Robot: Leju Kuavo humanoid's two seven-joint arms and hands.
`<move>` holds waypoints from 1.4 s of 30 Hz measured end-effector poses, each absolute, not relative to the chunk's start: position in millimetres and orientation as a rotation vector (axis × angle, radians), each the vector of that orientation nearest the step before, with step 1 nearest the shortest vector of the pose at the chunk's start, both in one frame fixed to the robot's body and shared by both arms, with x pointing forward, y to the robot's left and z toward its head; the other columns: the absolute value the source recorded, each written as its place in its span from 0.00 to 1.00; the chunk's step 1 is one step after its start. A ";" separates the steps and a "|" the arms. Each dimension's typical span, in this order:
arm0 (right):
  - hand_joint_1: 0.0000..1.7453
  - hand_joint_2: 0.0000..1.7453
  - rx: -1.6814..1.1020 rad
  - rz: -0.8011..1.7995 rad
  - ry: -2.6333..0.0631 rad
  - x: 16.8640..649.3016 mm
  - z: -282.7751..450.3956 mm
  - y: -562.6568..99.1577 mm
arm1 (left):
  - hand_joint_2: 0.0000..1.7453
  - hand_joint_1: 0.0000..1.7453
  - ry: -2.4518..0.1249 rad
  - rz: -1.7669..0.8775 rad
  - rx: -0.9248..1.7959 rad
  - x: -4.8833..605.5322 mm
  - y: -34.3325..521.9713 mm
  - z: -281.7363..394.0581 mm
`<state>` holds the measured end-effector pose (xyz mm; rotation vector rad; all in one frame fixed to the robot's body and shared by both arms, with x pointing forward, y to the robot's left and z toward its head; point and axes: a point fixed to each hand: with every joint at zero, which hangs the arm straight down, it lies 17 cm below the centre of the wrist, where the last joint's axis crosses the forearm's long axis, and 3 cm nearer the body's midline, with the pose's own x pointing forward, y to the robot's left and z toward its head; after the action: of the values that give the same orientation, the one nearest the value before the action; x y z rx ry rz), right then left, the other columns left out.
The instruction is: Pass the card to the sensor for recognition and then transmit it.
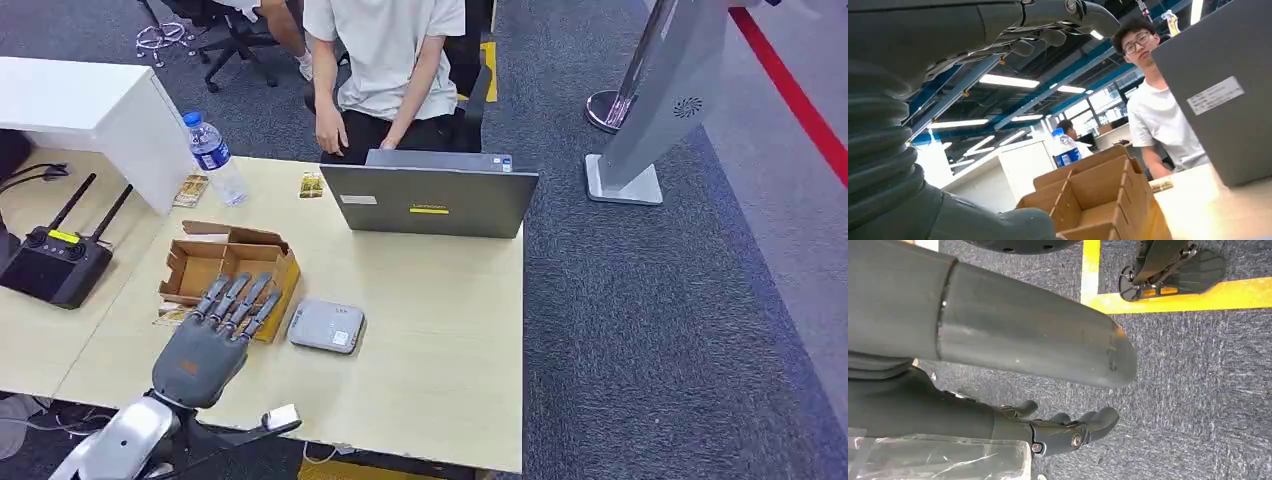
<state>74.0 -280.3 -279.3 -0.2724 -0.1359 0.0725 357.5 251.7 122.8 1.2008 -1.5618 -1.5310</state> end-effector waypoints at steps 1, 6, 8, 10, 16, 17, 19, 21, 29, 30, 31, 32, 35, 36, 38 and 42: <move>0.00 0.00 -0.272 0.070 -0.135 73.9 -279.3 -280.5 | 1.00 0.00 -1.563 -1.532 1.192 352.5 249.5 120.1; 0.00 0.00 -0.274 0.063 -0.135 73.7 -279.3 -281.1 | 1.00 0.00 -1.560 -1.530 1.159 336.7 242.9 111.0; 0.00 0.00 -0.274 0.061 -0.135 73.8 -279.3 -281.3 | 1.00 0.00 -1.557 -1.528 1.152 334.2 242.2 109.0; 0.00 0.00 -0.274 0.059 -0.135 73.7 -279.3 -281.3 | 1.00 0.00 -1.554 -1.518 1.154 333.7 242.6 108.7; 0.00 0.00 -0.274 0.067 -0.133 73.6 -279.3 -281.5 | 1.00 0.00 -1.514 -1.412 1.193 343.2 254.5 114.3; 0.00 0.00 -0.274 0.075 -0.132 73.4 -279.4 -281.4 | 1.00 0.00 -1.510 -1.399 1.200 346.5 257.1 115.6; 0.00 0.00 -0.274 0.084 -0.132 73.5 -279.4 -281.3 | 1.00 0.00 -1.497 -1.370 1.212 355.2 263.4 117.0; 0.00 0.00 -0.274 0.093 -0.133 73.7 -279.4 -281.1 | 1.00 0.00 -1.479 -1.345 1.219 362.9 270.0 116.8; 0.00 0.00 -0.267 0.121 -0.137 74.5 -279.5 -279.5 | 1.00 0.00 -1.355 -1.288 1.214 397.3 302.8 97.4; 0.00 0.00 -0.267 0.124 -0.138 74.6 -279.4 -279.3 | 1.00 0.00 -1.346 -1.283 1.213 399.6 305.9 95.4; 0.00 0.00 -0.268 0.129 -0.138 74.6 -279.4 -279.6 | 1.00 0.00 -1.340 -1.278 1.214 402.2 308.8 94.5; 0.00 0.00 -0.268 0.131 -0.138 74.5 -279.4 -279.6 | 1.00 0.00 -1.332 -1.273 1.213 404.6 311.1 92.8; 0.00 0.00 -0.266 0.134 -0.137 74.7 -279.5 -279.1 | 1.00 0.00 -1.301 -1.270 1.206 409.0 317.6 84.3; 0.00 0.00 -0.266 0.134 -0.136 74.5 -279.5 -279.1 | 1.00 0.00 -1.295 -1.269 1.204 409.8 318.7 82.5; 0.00 0.00 -0.265 0.134 -0.136 74.4 -279.5 -279.0 | 1.00 0.00 -1.288 -1.268 1.200 411.4 319.8 80.2; 0.00 0.00 -0.263 0.146 -0.136 74.4 -279.6 -278.5 | 1.00 0.00 -1.288 -1.266 1.195 416.0 318.7 79.6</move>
<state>74.4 -278.5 -279.6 -0.2631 -0.1359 0.1461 416.0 318.7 79.6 1.1952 -1.2884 -1.2657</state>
